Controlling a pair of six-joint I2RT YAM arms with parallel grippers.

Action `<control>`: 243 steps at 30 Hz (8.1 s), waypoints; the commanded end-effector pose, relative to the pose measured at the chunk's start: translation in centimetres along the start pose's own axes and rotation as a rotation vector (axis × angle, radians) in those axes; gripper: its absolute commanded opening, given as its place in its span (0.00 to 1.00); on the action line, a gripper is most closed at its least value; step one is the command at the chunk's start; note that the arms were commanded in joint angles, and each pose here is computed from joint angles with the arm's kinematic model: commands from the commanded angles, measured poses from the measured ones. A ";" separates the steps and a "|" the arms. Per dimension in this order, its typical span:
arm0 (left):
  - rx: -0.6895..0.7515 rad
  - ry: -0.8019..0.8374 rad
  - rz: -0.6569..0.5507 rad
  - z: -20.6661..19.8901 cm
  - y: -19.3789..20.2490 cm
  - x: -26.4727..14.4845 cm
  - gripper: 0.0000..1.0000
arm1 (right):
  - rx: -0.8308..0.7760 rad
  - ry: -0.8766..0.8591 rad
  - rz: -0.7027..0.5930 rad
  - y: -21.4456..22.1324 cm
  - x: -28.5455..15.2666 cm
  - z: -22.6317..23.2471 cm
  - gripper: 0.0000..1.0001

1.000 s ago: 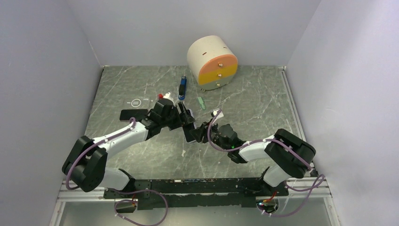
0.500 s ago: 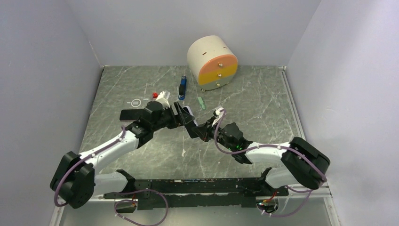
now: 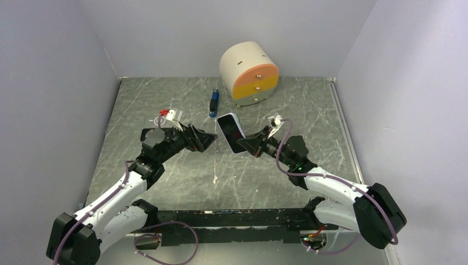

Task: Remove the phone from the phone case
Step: Pick up the phone at the center of the board, then remove the phone case from the phone.

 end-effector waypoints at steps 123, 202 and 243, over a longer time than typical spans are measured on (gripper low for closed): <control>-0.398 0.441 -0.156 -5.9 -4.1 0.0 0.02 | -0.251 -0.520 -0.229 -5.0 2.6 2.7 0.04; -0.407 0.486 0.156 -5.4 -5.8 0.0 0.03 | -0.519 -0.438 -0.251 -6.4 3.5 1.6 0.00; 0.165 0.536 0.440 -8.2 -9.3 -3.2 0.02 | -0.533 -0.745 0.107 -5.6 2.7 3.3 0.43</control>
Point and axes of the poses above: each gripper's point midway between its finger pads, its own x axis out along the fingers, its own z axis along the line the jaws close on, y = z × x, the point moved 10 cm from there along -x, back along the fingers, and after that the axes turned 9 degrees about -x, right-handed, at the moved point
